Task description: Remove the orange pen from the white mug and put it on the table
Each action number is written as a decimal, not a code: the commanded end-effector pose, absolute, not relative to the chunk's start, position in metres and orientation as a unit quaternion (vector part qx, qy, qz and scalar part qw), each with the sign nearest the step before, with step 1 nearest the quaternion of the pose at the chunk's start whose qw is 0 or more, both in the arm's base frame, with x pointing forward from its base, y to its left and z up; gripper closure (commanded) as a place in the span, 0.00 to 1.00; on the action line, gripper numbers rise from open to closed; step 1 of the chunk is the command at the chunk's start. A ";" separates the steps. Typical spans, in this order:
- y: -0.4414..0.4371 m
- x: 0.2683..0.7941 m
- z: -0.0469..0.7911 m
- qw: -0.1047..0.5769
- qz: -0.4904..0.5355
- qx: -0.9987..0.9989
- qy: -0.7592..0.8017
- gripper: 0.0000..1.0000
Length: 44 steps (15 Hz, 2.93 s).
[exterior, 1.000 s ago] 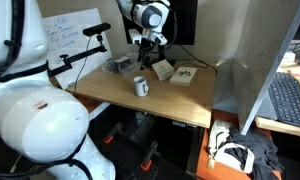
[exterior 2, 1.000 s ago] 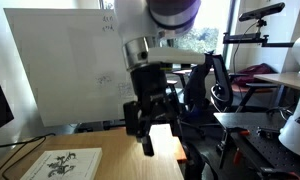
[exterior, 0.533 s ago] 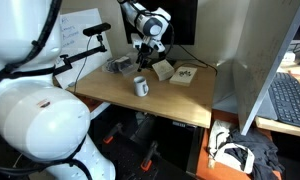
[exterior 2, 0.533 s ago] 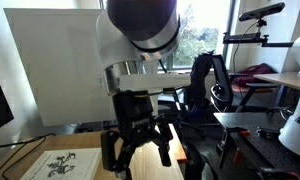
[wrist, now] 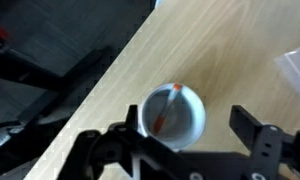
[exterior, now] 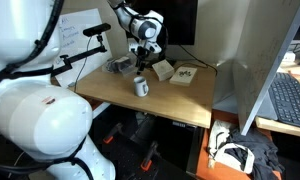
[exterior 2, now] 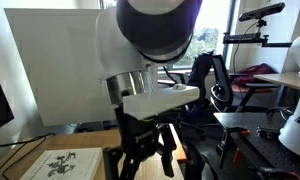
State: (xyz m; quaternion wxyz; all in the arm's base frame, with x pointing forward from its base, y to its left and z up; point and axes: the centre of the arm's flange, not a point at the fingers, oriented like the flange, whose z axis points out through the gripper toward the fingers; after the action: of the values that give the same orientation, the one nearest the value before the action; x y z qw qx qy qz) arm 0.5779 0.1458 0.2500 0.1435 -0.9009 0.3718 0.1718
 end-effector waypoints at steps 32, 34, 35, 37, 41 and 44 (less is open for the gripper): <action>0.152 0.601 0.165 0.146 0.220 -0.851 0.453 0.70; 0.150 0.600 0.164 0.145 0.223 -0.850 0.455 0.64; 0.149 0.600 0.165 0.144 0.225 -0.850 0.453 0.65; 0.146 0.600 0.165 0.144 0.230 -0.849 0.453 0.61; 0.145 0.602 0.162 0.140 0.248 -0.849 0.444 0.62; 0.148 0.601 0.156 0.137 0.272 -0.845 0.439 0.64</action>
State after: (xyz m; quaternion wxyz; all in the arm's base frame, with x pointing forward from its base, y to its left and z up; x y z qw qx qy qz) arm 0.5945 0.1468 0.1597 0.1288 -0.8507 0.4484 0.2422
